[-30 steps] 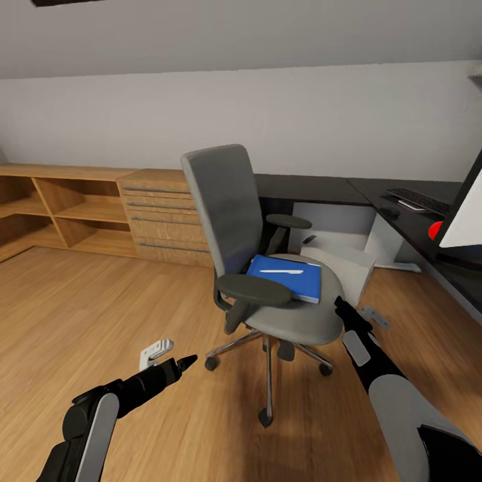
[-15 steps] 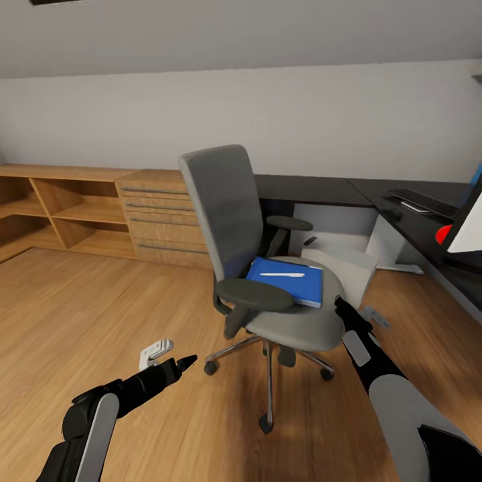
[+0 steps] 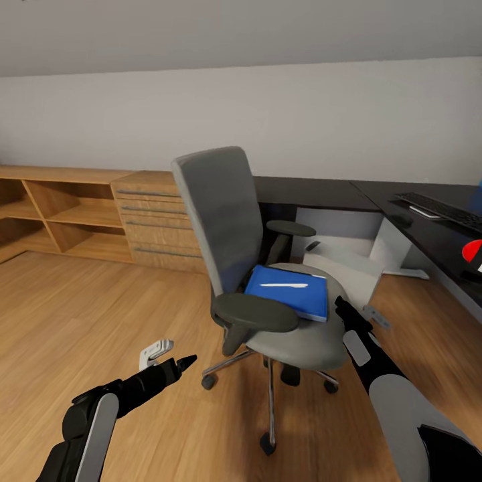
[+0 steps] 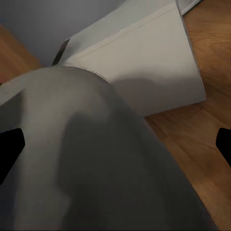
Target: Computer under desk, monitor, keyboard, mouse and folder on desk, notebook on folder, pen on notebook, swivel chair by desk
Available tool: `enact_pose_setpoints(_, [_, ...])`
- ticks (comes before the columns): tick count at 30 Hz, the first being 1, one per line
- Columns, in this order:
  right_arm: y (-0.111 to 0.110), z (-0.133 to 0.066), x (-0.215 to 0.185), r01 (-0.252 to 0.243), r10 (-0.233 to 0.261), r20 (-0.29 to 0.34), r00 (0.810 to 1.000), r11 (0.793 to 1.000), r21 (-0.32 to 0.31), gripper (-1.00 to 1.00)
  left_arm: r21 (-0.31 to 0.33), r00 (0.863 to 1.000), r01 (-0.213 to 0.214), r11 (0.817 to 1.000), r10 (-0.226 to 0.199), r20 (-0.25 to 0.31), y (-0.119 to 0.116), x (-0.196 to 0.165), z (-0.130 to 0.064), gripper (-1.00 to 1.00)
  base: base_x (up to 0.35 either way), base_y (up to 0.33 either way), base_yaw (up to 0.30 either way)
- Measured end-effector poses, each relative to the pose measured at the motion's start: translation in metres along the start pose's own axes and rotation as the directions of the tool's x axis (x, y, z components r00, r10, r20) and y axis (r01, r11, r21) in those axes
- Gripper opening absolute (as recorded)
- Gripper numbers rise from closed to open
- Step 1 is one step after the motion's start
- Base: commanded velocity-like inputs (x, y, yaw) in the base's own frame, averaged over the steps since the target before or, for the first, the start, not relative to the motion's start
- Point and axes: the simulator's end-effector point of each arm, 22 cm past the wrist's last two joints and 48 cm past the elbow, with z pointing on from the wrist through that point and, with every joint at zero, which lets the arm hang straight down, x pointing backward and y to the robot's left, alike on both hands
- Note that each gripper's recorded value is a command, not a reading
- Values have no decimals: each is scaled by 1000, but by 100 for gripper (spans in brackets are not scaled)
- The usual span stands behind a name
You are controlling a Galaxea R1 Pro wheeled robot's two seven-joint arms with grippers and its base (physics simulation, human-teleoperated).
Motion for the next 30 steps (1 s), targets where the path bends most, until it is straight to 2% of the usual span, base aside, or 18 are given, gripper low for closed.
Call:
enact_pose_setpoints(4, [-5, 1, 0, -11, 11, -4, 1000, 1000, 12, 100, -1, 1000, 1, 1000, -1, 0, 0, 0, 0, 100, 48, 0, 0])
enact_pose_setpoints(9, [-26, 4, -9, -52, 52, 4, 999, 997, 52, 100, -1, 1000, 1, 1000, -1, -1, 0, 0, 0, 100, 12, 0, 0])
enact_pose_setpoints(11, [-36, 5, -9, -70, 71, -13, 997, 995, 71, 100, -1, 1000, 1, 1000, -1, -1, 0, 0, 0, 100, 2, 0, 0])
enact_pose_setpoints(17, [-47, 7, -13, -72, 75, -28, 997, 994, 87, 100, -1, 1000, 1, 1000, -1, -1, 0, 0, 0, 100, 0, 0, 0])
enact_pose_setpoints(23, [-47, 7, -1, -68, 75, -86, 993, 994, 87, 100, -1, 1000, 1, 1000, -1, -1, 0, 0, 0, 100, 0, 0, 0])
enact_pose_setpoints(26, [-45, 6, 0, -66, 74, -96, 993, 994, 82, 100, -1, 1000, 1, 1000, -1, 0, 1, 0, 0, 100, 0, 0, 0])
enact_pose_setpoints(28, [-40, 6, 2, -84, 92, -118, 989, 994, 75, 100, -2, 1000, 1, 1000, -1, 0, 1, 0, 0, 100, 0, 0, 0])
enact_pose_setpoints(30, [-35, 6, 6, -124, 133, -146, 980, 990, 69, 100, -2, 1000, 1, 1000, -1, 1, 1, 0, 0, 100, 0, 0, 0])
